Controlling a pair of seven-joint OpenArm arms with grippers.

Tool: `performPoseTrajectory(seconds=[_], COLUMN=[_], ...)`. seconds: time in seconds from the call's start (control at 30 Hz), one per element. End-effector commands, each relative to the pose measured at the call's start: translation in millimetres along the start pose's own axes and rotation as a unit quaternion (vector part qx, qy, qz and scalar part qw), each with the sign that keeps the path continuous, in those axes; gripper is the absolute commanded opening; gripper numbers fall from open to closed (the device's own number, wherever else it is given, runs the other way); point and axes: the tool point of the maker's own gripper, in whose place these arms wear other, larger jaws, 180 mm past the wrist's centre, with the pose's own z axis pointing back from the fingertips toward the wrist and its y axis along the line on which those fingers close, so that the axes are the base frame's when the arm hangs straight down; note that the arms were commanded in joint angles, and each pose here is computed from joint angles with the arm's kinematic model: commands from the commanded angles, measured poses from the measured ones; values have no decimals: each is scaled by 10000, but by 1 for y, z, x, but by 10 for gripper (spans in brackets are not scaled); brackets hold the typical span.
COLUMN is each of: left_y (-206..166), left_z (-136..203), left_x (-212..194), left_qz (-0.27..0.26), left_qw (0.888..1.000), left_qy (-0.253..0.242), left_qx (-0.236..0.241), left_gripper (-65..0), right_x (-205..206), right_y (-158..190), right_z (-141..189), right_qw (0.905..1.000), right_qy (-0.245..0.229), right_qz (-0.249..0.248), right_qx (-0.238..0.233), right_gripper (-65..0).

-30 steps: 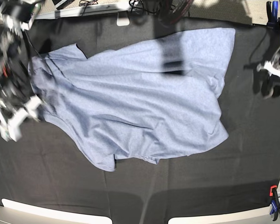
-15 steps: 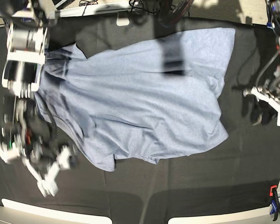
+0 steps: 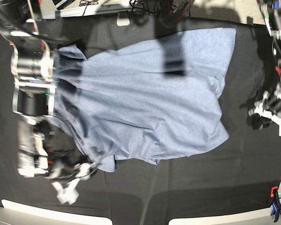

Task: Layout the t-shirt on the table in an organized manner, then fold the t-shirt properly
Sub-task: 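Grasp the shirt hem with the right gripper and pull it toward the robot's base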

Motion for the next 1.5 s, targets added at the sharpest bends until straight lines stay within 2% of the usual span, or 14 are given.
performPoseTrajectory(seconds=[0.0,0.17,0.3,0.53,0.83,0.87,0.93,1.07,1.2,1.47], left_y=[3,13,13,13,13,13,13,13,13,13], left_z=[-1,-12,-16,-16,-16,-16,-16,-16,-16,-16], left_x=[22,11,2,2,2,2,2,2,2,6], left_qz=[-25,234,243,251,250,250,250,250,250,254], left_qw=[9997,9997,9997,9997,9997,9997,9997,9997,9997,9996], left_qy=[-258,-72,20,27,29,29,27,26,20,-78], left_qx=[-12,49,-70,-65,-66,-66,-66,-66,-66,-67], left_gripper=[-452,-452,-452,-452,-452,-452,-452,-452,-452,-452], right_x=[38,33,33,38,10,7,4,4,7,-2], right_y=[-5,-7,-7,-15,6,8,11,7,-21,-108], right_z=[11,-5,-11,-16,-42,-44,-48,-49,-41,0], right_qw=[9988,9995,9997,9990,9998,9999,9999,9996,9952,9801], right_qy=[-474,-312,-209,-366,-6,45,120,128,132,79], right_qz=[94,-10,-123,-130,-208,-162,-82,135,537,76], right_qx=[-80,-105,-60,-205,-15,-26,-75,-234,-808,-1984], right_gripper=[-334,-334,-334,-334,-336,-346,-416,-644,-650,-650])
